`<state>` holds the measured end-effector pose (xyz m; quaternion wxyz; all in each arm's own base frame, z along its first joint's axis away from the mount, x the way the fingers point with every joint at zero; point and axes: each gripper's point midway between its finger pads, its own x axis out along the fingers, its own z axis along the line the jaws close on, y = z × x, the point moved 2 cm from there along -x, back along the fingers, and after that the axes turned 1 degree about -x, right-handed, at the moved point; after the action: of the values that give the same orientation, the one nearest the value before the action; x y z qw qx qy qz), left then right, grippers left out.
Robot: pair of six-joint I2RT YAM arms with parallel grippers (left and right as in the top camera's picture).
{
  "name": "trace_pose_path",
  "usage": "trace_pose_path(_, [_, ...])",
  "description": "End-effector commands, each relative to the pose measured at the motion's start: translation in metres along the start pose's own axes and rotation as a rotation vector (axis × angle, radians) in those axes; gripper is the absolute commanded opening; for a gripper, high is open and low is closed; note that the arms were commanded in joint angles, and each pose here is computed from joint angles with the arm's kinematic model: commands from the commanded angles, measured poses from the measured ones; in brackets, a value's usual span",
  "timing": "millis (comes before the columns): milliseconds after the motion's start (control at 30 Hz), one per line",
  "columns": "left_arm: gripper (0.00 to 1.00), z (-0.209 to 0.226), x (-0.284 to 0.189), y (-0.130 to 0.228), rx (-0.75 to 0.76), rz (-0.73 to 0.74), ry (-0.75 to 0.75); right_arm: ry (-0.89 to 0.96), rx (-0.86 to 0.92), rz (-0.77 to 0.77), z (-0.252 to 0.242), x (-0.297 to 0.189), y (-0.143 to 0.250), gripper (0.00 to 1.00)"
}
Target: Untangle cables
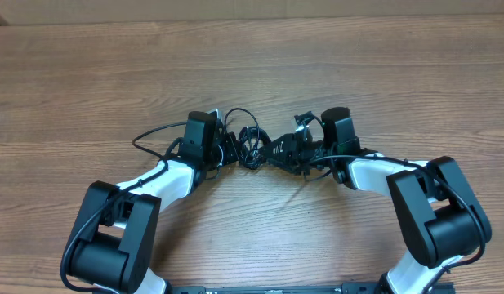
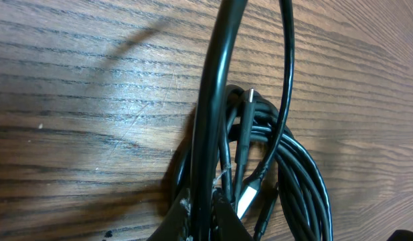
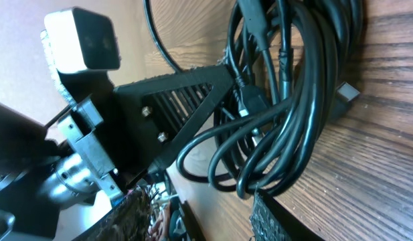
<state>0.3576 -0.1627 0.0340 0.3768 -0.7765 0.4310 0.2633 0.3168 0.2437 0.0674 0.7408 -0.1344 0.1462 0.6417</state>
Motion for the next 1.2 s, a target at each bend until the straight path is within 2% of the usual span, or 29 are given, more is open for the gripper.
trace_pose_path(0, [0.05,0.003,0.001,-0.009,-0.015,-0.027,-0.016,0.020,0.034,-0.031,-0.002,0.004,-0.004,0.47])
trace_pose_path(100, [0.05,0.003,0.001,-0.009,-0.015,-0.027,-0.016,0.012,0.055,-0.054,0.001,0.004,-0.008,0.45])
trace_pose_path(300, [0.04,0.003,0.001,-0.009,-0.014,-0.026,-0.015,0.003,0.101,-0.077,0.003,0.003,-0.013,0.34])
trace_pose_path(533, [0.04,0.000,0.001,-0.009,0.034,-0.022,0.003,0.105,0.223,-0.118,-0.016,0.009,-0.010,0.35])
trace_pose_path(667, [0.04,-0.006,0.001,-0.008,0.082,-0.012,0.039,0.093,0.218,-0.118,-0.011,0.013,-0.008,0.35])
trace_pose_path(1167, [0.04,-0.007,0.001,-0.008,0.082,-0.012,0.039,0.093,0.297,-0.142,-0.011,0.014,-0.011,0.35])
